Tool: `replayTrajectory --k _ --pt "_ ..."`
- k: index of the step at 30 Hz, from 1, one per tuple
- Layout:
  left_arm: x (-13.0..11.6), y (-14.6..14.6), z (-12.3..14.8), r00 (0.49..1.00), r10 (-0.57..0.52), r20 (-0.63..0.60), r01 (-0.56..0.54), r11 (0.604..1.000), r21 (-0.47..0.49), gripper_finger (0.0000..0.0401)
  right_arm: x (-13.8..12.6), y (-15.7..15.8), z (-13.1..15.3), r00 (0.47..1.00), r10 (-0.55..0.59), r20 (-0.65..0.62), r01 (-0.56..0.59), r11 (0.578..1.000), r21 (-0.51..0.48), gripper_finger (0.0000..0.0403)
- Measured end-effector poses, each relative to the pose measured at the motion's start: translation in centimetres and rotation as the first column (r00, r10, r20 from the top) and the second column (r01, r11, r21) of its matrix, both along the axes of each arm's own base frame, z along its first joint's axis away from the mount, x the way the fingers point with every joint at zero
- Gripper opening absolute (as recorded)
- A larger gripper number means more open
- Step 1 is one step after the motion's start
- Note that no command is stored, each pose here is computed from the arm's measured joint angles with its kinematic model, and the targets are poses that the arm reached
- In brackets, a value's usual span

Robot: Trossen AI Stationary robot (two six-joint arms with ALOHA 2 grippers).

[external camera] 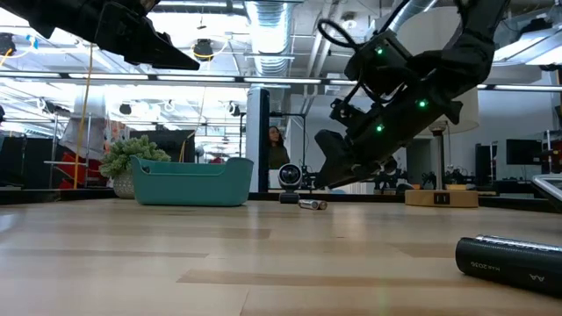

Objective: Sort batteries
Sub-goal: Put the top black battery into the blue bin

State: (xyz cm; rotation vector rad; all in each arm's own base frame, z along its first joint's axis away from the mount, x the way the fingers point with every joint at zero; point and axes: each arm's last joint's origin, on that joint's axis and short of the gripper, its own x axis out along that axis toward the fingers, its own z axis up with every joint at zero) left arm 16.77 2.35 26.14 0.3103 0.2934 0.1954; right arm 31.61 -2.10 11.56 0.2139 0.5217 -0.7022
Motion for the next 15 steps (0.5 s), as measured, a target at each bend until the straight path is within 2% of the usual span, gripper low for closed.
replayTrajectory --k 5,11,15 --pt "0.0 0.0 0.0 1.000 0.000 0.001 0.000 1.000 -0.001 0.0206 -0.1 -1.2 0.0 0.999 -0.043 0.005 0.043 0.999 0.007 0.0201" --pt "0.0 0.0 0.0 1.000 0.000 0.001 0.000 1.000 -0.001 0.0206 -0.1 -1.6 -0.1 0.999 -0.036 0.000 0.036 0.999 0.017 0.0201" --pt "0.0 0.0 0.0 1.000 0.000 0.001 0.000 1.000 0.000 0.0206 0.1 -1.3 -1.3 1.000 -0.027 0.011 0.027 1.000 0.015 0.0201"
